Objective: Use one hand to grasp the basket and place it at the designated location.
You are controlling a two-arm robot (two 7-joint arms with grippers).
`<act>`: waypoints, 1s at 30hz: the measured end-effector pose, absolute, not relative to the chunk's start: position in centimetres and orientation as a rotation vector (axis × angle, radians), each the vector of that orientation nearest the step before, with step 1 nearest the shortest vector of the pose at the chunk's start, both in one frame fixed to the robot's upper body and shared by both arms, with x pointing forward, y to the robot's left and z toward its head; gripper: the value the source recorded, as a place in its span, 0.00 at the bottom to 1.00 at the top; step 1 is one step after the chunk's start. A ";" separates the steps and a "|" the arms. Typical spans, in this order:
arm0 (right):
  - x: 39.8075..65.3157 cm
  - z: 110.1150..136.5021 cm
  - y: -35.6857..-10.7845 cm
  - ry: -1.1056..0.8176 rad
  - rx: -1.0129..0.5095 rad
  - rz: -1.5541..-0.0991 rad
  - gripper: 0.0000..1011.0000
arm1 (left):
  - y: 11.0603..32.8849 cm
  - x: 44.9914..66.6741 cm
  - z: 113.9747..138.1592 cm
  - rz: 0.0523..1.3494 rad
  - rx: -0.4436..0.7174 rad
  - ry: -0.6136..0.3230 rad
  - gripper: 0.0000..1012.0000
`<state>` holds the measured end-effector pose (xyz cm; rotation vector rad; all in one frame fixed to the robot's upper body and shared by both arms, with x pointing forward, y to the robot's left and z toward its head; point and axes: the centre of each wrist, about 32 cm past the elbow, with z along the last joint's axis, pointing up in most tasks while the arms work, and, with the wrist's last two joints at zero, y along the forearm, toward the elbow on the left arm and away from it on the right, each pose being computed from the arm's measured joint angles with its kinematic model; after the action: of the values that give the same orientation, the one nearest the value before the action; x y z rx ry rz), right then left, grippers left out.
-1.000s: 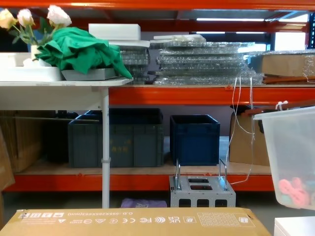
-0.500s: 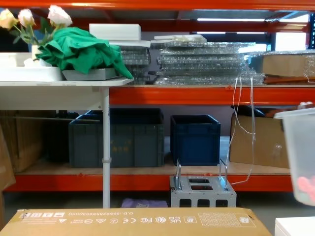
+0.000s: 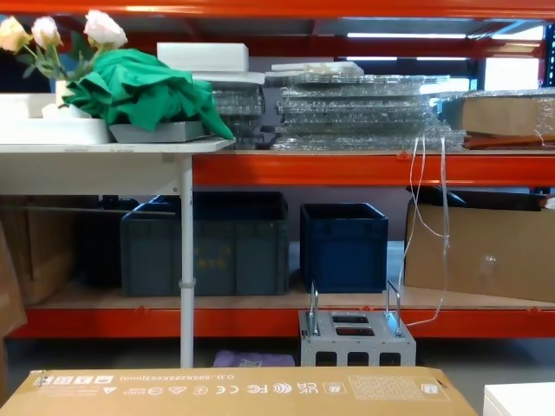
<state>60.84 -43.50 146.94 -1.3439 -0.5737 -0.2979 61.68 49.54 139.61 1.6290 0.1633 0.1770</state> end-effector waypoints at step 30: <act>60.0 146.9 -43.8 -0.485 -1.383 -0.307 0.24 | 49.5 61.7 139.6 0.177 1.629 0.163 0.00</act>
<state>60.01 -43.79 146.92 -1.3829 -0.4846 -0.3069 61.69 49.53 139.61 1.6289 0.1632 0.1770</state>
